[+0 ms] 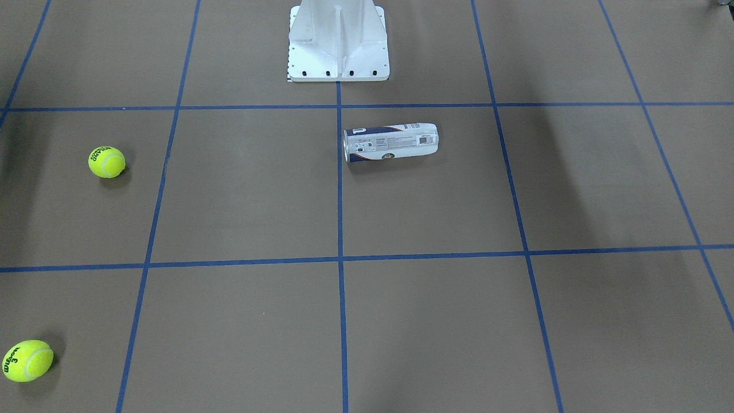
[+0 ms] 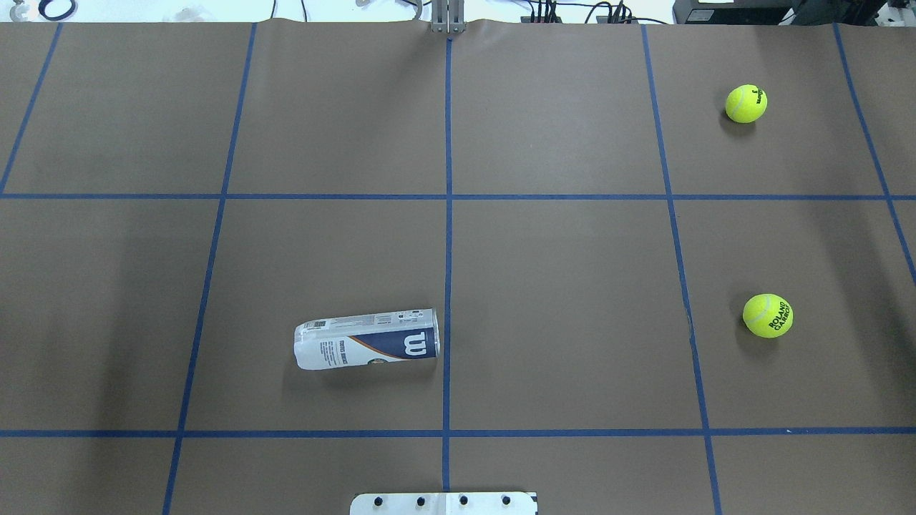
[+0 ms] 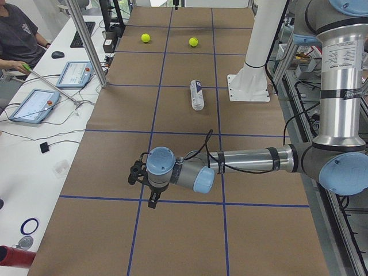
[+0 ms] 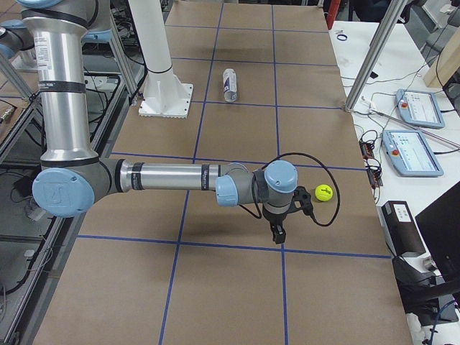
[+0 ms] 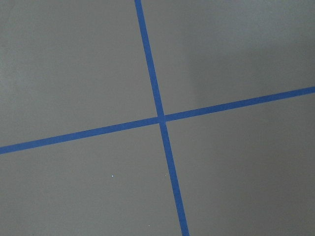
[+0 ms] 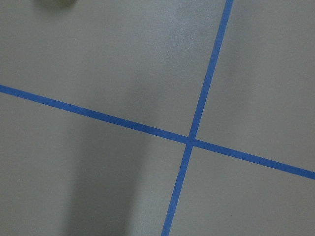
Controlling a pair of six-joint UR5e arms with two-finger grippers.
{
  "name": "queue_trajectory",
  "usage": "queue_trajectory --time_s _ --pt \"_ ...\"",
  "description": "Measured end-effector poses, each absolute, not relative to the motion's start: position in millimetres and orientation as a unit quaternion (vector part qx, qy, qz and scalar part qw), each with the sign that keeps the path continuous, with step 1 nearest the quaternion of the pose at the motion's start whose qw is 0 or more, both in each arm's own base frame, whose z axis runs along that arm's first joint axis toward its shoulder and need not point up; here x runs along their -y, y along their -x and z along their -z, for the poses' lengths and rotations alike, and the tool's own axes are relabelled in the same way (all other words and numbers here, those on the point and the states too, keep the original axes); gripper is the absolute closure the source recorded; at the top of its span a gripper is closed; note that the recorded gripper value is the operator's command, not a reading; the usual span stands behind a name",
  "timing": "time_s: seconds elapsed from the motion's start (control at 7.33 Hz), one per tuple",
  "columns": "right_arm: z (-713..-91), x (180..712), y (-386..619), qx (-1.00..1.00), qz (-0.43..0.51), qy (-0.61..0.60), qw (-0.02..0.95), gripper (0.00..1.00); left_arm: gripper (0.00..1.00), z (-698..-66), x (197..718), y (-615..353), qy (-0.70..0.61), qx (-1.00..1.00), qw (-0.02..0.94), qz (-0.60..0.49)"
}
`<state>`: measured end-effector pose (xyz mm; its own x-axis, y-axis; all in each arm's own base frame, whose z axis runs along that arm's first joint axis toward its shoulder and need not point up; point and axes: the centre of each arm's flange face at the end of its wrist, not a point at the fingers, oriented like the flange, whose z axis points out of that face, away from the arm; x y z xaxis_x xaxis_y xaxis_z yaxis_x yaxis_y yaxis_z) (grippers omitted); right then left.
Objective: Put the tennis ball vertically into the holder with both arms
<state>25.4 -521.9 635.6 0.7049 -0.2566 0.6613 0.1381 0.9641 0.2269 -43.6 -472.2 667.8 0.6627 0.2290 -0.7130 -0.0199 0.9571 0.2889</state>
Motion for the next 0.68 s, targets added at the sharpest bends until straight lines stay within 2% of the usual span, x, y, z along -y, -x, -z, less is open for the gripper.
queue_trajectory --time_s 0.68 --pt "-632 523 -25 0.369 0.108 -0.082 0.919 0.0 0.01 -666 469 30 -0.126 -0.411 0.9 -0.075"
